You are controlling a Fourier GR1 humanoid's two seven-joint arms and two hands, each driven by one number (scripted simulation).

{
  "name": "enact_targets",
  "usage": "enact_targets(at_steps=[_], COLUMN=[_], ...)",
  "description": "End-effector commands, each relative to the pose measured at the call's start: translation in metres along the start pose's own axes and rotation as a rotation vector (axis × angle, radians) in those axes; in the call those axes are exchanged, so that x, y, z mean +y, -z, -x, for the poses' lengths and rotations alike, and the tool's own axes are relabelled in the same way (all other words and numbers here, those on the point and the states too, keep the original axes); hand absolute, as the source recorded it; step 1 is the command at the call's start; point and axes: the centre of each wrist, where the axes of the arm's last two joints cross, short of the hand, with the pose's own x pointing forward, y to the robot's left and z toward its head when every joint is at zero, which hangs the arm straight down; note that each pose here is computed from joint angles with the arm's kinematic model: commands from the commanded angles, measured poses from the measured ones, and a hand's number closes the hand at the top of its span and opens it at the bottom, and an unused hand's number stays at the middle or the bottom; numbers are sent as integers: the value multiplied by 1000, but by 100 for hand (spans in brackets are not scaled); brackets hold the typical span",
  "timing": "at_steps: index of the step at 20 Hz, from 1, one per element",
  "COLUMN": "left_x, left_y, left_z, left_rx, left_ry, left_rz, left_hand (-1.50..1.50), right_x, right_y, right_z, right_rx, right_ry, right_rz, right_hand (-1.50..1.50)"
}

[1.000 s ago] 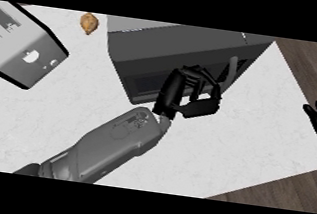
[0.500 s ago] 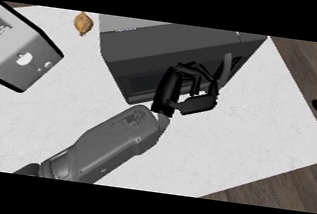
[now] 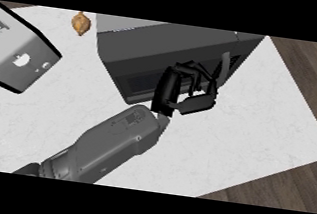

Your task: Pick up the milk, place it into the microwave and close the microwave

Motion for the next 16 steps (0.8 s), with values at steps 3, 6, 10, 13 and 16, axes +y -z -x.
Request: enact_targets(at_steps=[3,6,10,13,16], left_x=[7,9,9,8,8], left_y=[22,18,19,21,21], left_z=[-6,-1,-1,-2,-1], left_rx=[-16,-21,-39,-36,-52], left_ry=[-6,0,0,-19,-5], left_rz=[-39,-41,-45,-50,-45], left_hand=[150,150,150,150,150], right_x=[-7,-7,-9,-14,-15], right_y=[4,4,8,7,9], right_z=[-9,-9,-15,-20,-22], right_rx=[-5,-6,-6,6,0], right_ry=[0,8,1,-6,-4], right_rz=[4,8,-1,7,4], right_hand=[-150,-150,-150,-150,-150])
